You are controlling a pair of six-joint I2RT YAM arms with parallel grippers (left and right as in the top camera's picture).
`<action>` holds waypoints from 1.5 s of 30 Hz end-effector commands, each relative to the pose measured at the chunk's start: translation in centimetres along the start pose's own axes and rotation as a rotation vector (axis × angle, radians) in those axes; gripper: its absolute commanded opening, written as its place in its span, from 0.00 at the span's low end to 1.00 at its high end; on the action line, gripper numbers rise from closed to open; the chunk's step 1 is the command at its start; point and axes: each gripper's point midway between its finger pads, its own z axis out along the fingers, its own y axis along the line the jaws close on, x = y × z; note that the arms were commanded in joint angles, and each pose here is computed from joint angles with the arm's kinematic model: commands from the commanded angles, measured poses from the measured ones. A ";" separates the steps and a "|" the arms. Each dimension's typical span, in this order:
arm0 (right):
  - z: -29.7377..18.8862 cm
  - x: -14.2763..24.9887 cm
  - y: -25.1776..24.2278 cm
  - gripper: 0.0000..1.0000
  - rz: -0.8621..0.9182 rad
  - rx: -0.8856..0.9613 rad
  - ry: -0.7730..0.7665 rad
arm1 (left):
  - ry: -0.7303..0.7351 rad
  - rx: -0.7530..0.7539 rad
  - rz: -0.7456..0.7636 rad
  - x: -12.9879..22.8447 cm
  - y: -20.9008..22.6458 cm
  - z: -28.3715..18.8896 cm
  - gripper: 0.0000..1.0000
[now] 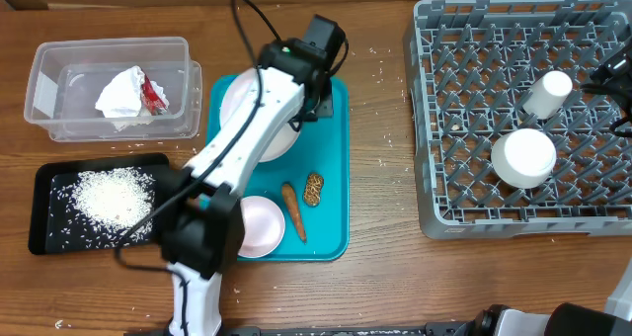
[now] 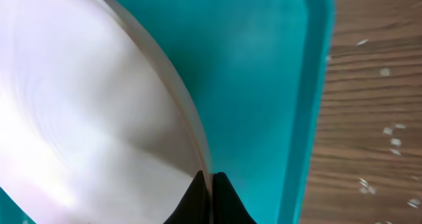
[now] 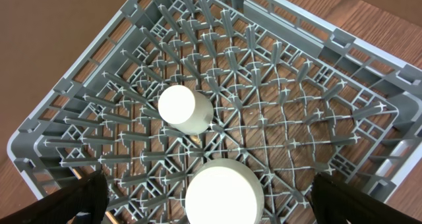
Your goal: Sort waste into correct bins and load items into the dishwasher
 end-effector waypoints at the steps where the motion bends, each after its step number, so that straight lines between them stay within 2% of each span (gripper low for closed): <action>1: -0.4 -0.4 -0.1 1.00 -0.002 0.003 -0.019 | 0.024 -0.028 -0.014 0.2 -0.1 2.2 0.06; 3: -0.4 -0.4 -0.1 1.00 -0.002 0.003 -0.019 | 0.039 -0.038 -0.011 0.5 0.0 2.8 0.06; 5: -0.4 -0.4 -0.1 1.00 -0.002 0.003 -0.019 | 0.049 -0.053 -0.009 0.7 0.3 3.0 0.13; 6: -0.4 -0.4 -0.1 1.00 -0.002 0.003 -0.019 | 0.048 -0.057 -0.009 0.7 0.4 3.0 0.23; 8: -0.4 -0.4 -0.1 1.00 -0.002 0.003 -0.020 | 0.047 -0.061 -0.008 0.7 0.5 2.9 0.55; 11: -0.4 -0.4 -0.1 1.00 -0.002 0.003 -0.019 | 0.047 -0.119 -0.002 0.6 1.6 1.8 0.79; 14: -0.4 -0.4 -0.1 1.00 -0.002 0.003 -0.019 | 0.047 -0.145 -0.005 0.1 2.2 -0.9 0.79; 18: -0.4 -0.4 -0.1 1.00 -0.002 0.003 -0.019 | 0.032 -0.150 -0.082 -0.6 2.8 -5.6 0.79; 23: -0.4 -0.4 -0.1 1.00 -0.002 0.003 -0.019 | -0.082 -0.193 -0.226 -1.3 5.2 -11.4 0.81; 28: -0.4 -0.4 -0.1 1.00 -0.002 0.003 -0.019 | -0.225 -0.139 -0.353 -1.2 9.1 -18.8 0.87; 29: -0.4 -0.4 -0.1 1.00 -0.002 0.003 -0.019 | -0.263 -0.120 -0.393 -1.2 10.6 -20.7 1.00; 32: -0.4 -0.4 -0.1 1.00 -0.002 0.003 -0.019 | -0.343 -0.102 -0.516 -1.0 15.3 -24.3 1.00; 35: -0.4 -0.4 -0.1 1.00 -0.002 0.003 -0.019 | -0.349 -0.155 -0.642 -0.1 20.5 -25.5 1.00; 37: -0.4 -0.4 -0.1 1.00 -0.002 0.003 -0.019 | -0.323 -0.163 -0.637 0.0 21.9 -25.1 1.00; 45: -0.4 -0.4 -0.1 1.00 -0.002 0.003 -0.019 | -0.105 -0.272 -0.758 2.8 27.4 -19.6 1.00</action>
